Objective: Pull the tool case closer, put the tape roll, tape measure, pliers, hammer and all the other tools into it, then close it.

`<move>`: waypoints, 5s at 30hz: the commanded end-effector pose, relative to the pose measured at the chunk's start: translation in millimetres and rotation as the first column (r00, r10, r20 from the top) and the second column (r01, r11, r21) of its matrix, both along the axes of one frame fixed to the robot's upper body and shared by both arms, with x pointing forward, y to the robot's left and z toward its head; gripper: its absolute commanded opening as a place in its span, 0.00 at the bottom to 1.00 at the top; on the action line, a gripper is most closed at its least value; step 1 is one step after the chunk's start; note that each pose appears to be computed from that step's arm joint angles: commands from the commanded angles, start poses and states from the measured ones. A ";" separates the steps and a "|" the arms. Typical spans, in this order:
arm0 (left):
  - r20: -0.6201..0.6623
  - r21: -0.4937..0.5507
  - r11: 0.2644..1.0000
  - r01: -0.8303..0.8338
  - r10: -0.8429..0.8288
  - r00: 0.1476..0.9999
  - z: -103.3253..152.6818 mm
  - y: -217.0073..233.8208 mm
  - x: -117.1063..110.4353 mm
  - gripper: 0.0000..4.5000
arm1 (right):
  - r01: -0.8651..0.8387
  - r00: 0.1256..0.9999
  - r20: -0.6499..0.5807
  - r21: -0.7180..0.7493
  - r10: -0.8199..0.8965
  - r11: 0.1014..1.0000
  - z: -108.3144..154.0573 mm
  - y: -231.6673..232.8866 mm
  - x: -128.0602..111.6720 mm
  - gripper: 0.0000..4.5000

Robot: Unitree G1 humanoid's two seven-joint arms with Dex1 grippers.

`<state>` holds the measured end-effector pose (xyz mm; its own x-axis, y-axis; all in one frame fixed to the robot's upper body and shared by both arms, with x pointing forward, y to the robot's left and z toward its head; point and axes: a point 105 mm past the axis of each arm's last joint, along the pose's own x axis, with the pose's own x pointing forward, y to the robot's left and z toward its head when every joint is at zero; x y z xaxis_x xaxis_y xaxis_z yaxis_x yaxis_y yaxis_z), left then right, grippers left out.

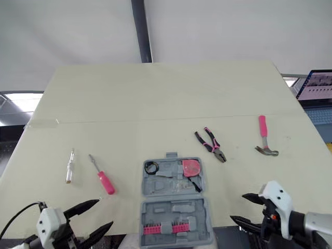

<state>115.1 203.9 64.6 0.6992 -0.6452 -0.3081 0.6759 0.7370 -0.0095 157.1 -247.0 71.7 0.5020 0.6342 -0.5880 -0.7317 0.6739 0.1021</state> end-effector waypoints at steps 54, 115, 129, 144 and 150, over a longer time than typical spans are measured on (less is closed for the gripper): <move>0.323 -0.090 0.971 0.219 -0.180 0.929 63.1 -70.8 72.3 1.00 | 0.313 0.929 0.210 -0.007 -0.304 0.950 -8.4 19.8 169.0 1.00; 0.183 -0.039 0.972 0.232 -0.222 0.958 58.7 -31.7 38.2 1.00 | -0.259 0.952 0.124 -0.160 0.280 0.952 72.6 58.0 83.8 0.21; 0.155 0.045 0.974 0.220 -0.224 0.962 28.2 5.7 3.5 1.00 | -0.549 0.796 0.055 -0.354 0.602 0.758 82.9 112.5 69.5 0.21; 0.189 0.067 0.985 0.160 -0.170 0.967 22.3 8.3 0.8 1.00 | -0.646 0.677 -0.004 -0.481 0.736 0.593 58.0 168.0 94.8 0.21; 0.199 0.061 0.985 0.159 -0.168 0.965 21.9 1.1 2.5 1.00 | -0.646 0.675 -0.027 -0.505 0.738 0.572 47.2 180.9 103.5 0.21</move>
